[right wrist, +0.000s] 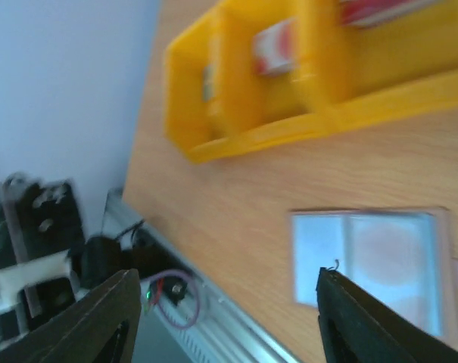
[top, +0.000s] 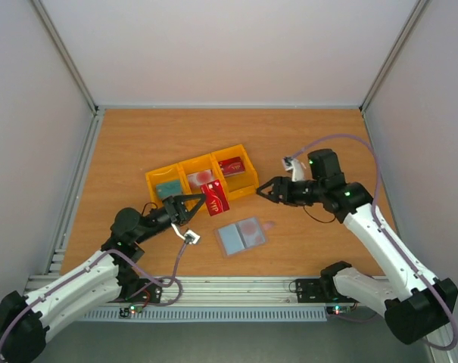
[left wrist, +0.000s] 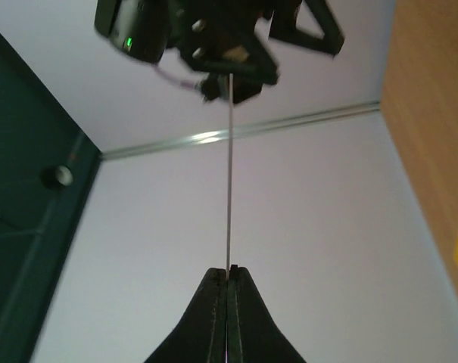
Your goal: Take the credit cards out of the card holder
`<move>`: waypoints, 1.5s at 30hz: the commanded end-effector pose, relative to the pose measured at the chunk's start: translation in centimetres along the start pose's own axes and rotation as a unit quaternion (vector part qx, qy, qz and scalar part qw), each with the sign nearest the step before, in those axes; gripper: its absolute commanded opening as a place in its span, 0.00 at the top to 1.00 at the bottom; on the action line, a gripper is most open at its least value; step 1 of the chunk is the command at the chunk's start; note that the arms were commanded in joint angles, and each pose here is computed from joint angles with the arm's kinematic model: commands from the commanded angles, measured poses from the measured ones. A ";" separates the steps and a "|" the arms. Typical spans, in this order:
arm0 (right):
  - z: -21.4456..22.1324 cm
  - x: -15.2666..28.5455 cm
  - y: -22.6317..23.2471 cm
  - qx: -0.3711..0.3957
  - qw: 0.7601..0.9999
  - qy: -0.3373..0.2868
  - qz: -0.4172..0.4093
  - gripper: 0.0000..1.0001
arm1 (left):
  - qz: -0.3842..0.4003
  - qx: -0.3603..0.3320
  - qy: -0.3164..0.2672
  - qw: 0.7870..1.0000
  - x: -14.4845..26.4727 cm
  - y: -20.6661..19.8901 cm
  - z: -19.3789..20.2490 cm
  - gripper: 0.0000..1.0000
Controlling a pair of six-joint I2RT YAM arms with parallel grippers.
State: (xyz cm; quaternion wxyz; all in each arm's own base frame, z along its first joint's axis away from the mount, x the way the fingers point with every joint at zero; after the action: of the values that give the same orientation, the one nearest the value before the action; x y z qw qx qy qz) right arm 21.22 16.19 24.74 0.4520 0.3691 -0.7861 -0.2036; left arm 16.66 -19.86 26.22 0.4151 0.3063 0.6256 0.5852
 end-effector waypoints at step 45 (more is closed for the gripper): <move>8.3 -3.1 13.4 0.653 0.720 0.236 -0.014 0.96 | 0.348 0.794 0.023 0.497 1.6 -0.4 -6.6 0.39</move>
State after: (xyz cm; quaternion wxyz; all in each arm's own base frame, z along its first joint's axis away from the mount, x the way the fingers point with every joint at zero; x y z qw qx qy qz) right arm 8.90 26.53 27.05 0.3107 0.6350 -0.6019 0.3715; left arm 10.21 -21.21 24.50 -0.2245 0.6868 0.6913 0.0123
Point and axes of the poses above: each gripper's point midway between its finger pads, its own x axis back along the fingers, its own y axis along the line the jaws close on, z = x × y, the point moved 4 cm from there along x, back along the fingers, and after that the axes turned 11 degrees about x, right-handed, at the moved point
